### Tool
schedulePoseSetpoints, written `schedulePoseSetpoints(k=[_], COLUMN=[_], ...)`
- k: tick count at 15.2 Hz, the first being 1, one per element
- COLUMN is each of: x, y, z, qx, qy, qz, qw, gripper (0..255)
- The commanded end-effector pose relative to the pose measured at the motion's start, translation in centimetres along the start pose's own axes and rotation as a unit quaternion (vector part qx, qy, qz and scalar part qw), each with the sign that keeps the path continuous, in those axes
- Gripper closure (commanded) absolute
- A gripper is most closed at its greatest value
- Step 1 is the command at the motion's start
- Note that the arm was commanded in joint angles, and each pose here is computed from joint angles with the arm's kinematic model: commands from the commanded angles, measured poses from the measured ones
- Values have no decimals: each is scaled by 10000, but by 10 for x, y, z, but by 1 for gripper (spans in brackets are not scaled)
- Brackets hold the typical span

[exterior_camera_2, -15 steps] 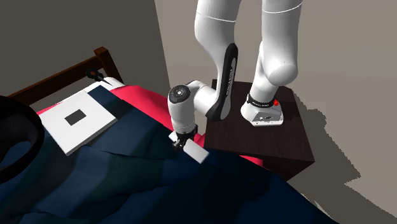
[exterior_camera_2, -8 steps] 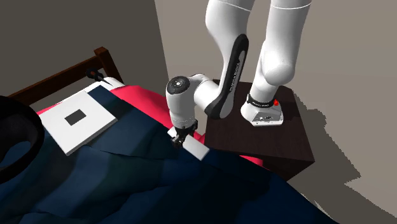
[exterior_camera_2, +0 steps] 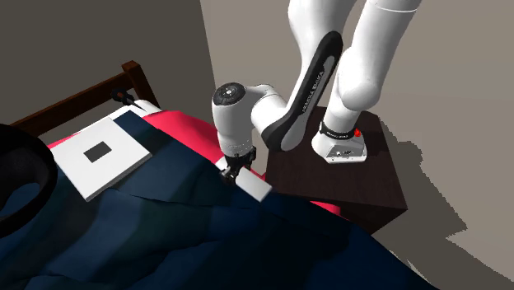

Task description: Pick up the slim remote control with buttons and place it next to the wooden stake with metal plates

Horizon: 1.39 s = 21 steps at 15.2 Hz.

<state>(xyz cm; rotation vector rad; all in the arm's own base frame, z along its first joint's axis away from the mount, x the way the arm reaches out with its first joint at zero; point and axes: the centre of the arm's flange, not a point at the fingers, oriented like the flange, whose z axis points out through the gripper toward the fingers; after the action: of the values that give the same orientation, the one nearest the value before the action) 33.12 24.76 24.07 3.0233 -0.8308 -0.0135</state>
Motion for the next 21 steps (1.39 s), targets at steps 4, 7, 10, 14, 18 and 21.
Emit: schedulePoseSetpoints(k=[4, 7, 10, 14, 18, 21], x=[-1, 25, 65, 118, 171, 210], y=[0, -1, -2, -4, -5, -6], z=[-26, -30, -31, -31, -32, -32], qx=[2, 2, 2, 2, 2, 2], qy=[-5, -5, -5, -5, -5, -5], qz=[2, 2, 2, 2, 2, 2], qw=[10000, 10000, 10000, 10000, 10000, 10000], gripper=[255, 255, 255, 255, 255, 255])
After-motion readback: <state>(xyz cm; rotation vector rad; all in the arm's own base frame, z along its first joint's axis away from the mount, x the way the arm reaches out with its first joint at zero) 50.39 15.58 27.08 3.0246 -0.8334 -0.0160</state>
